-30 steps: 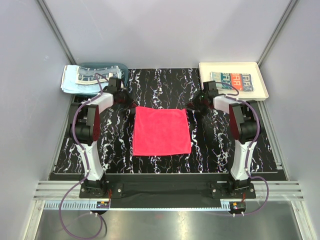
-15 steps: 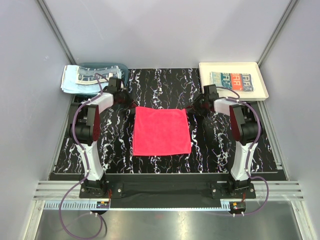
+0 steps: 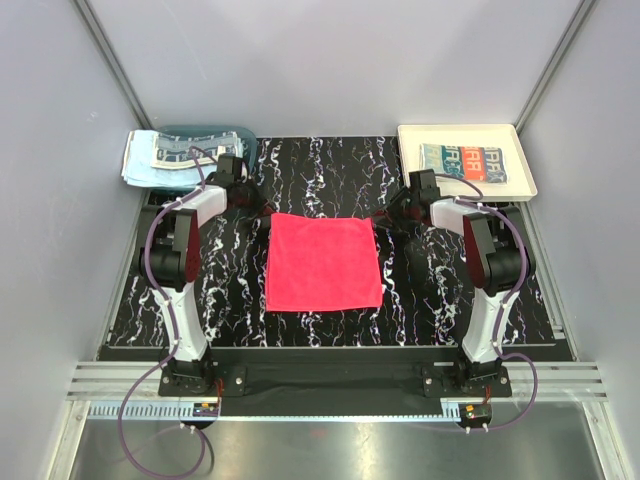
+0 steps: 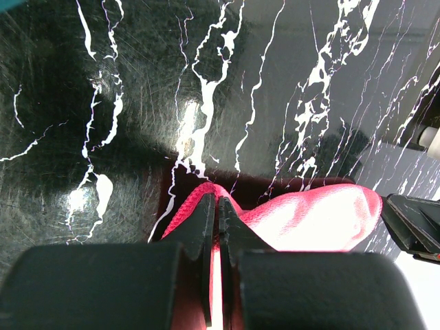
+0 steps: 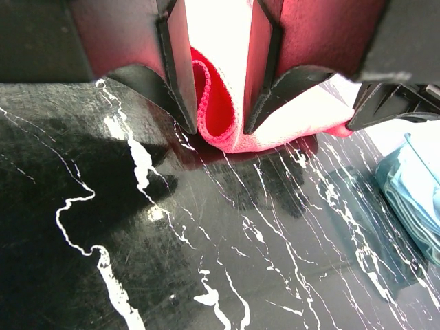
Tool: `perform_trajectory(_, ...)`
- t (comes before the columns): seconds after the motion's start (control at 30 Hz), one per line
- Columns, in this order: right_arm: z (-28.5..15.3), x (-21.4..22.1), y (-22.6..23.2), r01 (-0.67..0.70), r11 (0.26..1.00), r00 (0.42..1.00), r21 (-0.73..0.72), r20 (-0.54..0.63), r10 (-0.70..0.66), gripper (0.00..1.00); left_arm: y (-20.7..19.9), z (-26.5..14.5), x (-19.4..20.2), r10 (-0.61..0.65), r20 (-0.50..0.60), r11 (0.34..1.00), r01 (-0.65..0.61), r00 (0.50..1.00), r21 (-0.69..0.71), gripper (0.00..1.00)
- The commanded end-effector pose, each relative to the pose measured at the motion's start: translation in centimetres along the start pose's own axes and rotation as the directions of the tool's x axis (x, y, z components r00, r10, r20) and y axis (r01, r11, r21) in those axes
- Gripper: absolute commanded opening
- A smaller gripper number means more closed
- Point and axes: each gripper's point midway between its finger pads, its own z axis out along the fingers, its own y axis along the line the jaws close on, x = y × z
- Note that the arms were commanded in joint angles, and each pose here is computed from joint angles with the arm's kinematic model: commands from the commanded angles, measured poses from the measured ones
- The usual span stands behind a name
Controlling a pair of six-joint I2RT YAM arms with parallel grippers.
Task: Fold and stack the towels
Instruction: Fold the towel
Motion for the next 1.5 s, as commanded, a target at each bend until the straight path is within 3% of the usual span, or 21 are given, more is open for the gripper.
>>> perform_trajectory(0.0, -1.2, -0.3, 2.5, 0.009, 0.998, 1.0, -0.065, 0.03, -0.007, 0.4, -0.7, -0.2, -1.7, 0.028, 0.054, 0.999, -0.029, 0.998, 0.019, 0.0)
perform_trajectory(0.33, -0.6, -0.2, 3.9, 0.007, 0.996, 1.0, -0.085, 0.022, -0.006, 0.39, -0.5, 0.0, -1.6, 0.025, 0.049, 0.999, -0.026, 0.998, 0.019, 0.0)
perform_trajectory(0.9, 1.8, 0.3, 2.3, 0.0, 0.999, 1.0, -0.048, -0.005, 0.0, 0.34, -0.3, 0.4, -1.5, 0.026, 0.045, 1.0, -0.026, 0.999, 0.015, 0.0)
perform_trajectory(1.0, 2.0, 0.2, 2.2, 0.007, 0.999, 1.0, -0.045, -0.001, -0.007, 0.28, -0.2, 0.5, -1.5, 0.027, 0.044, 1.0, -0.027, 0.999, 0.013, 0.0)
perform_trajectory(1.2, 1.9, -0.9, 2.9, 0.071, 0.997, 0.997, -0.026, 0.03, -0.07, 0.06, -0.7, 0.5, -2.1, 0.058, 0.069, 0.997, -0.061, 0.996, 0.036, 0.0)
perform_trajectory(1.47, 0.7, -4.1, 5.3, 0.225, 0.974, 0.964, -0.015, 0.152, -0.22, 0.0, -3.5, 0.0, -4.7, 0.136, 0.157, 0.981, -0.155, 0.978, 0.116, 0.0)
